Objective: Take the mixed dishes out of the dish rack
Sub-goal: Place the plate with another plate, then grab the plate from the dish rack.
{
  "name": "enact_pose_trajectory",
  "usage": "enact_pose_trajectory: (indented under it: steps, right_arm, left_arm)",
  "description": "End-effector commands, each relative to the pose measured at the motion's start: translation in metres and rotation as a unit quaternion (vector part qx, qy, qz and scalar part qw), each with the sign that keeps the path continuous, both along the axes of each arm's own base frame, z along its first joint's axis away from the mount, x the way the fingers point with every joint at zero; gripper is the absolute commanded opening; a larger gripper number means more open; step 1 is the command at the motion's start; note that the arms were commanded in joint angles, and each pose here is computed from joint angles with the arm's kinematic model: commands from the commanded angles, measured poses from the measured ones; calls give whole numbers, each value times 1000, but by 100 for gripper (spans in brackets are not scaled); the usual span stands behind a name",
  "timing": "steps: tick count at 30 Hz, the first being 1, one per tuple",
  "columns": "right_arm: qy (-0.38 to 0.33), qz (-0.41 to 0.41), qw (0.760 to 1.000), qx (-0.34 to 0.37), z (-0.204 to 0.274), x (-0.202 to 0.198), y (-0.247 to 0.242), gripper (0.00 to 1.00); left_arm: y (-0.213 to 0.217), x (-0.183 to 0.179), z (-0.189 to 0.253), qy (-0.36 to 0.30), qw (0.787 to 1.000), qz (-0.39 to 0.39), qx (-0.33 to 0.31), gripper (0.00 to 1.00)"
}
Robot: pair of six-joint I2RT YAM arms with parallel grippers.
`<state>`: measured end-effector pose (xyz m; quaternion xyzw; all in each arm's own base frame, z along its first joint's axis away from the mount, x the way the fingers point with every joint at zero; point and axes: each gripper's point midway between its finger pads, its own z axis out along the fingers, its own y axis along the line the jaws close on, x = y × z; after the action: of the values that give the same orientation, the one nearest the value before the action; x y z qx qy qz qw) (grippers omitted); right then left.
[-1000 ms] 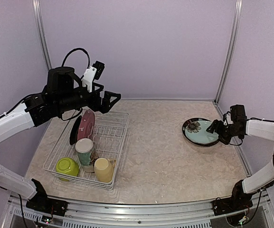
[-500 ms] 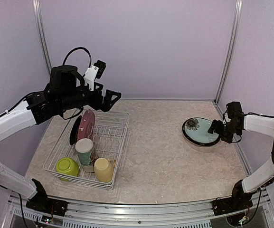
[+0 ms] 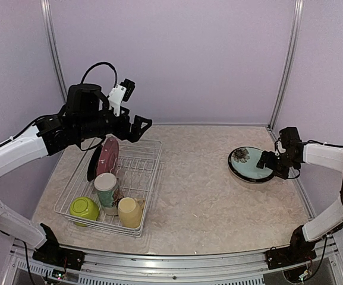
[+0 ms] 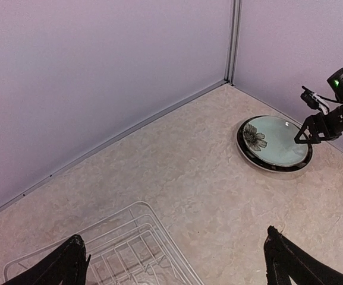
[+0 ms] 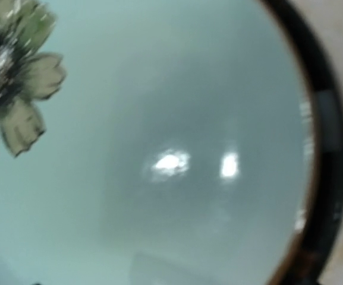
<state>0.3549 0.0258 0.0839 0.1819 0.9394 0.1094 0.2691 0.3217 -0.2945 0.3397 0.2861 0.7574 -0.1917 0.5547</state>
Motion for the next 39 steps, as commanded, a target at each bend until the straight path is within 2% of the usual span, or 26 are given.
enact_pose_trajectory:
  steps: [1, 5, 8, 11, 15, 19, 23, 27, 32, 39]
  right_arm:
    - [-29, 18, 999, -20, 23, 10, 12, 91]
    - [-31, 31, 999, -30, 30, 9, 19, 93]
    - [-32, 38, 998, -33, 33, 9, 26, 93]
    - [-32, 48, 998, -31, 36, 11, 34, 93]
    - [-32, 64, 997, -26, 36, 12, 49, 93]
    - [-27, 79, 996, -30, 35, 13, 64, 93]
    - [-26, 87, 995, -28, 35, 14, 74, 93]
    - [-22, 88, 995, -39, 35, 18, 78, 93]
    - [-24, 97, 994, -37, 36, 25, 92, 93]
    - [-15, 108, 993, -52, 35, 23, 102, 93]
  left_arm:
    - [4, 8, 7, -6, 1000, 28, 8, 99]
    - [18, 25, 1, 35, 995, 97, 6, 99]
    - [25, 36, -7, 93, 987, 134, -2, 99]
    - [31, 42, -10, 143, 978, 151, -16, 99]
    - [41, 44, -9, 177, 972, 153, -21, 99]
    - [64, 44, -34, 283, 944, 146, -87, 99]
    - [97, 47, -55, 280, 939, 185, -77, 99]
    - [108, 48, -65, 291, 939, 177, -52, 99]
    - [111, 56, -89, 344, 921, 180, -46, 93]
    - [127, 63, -122, 370, 901, 228, 13, 86]
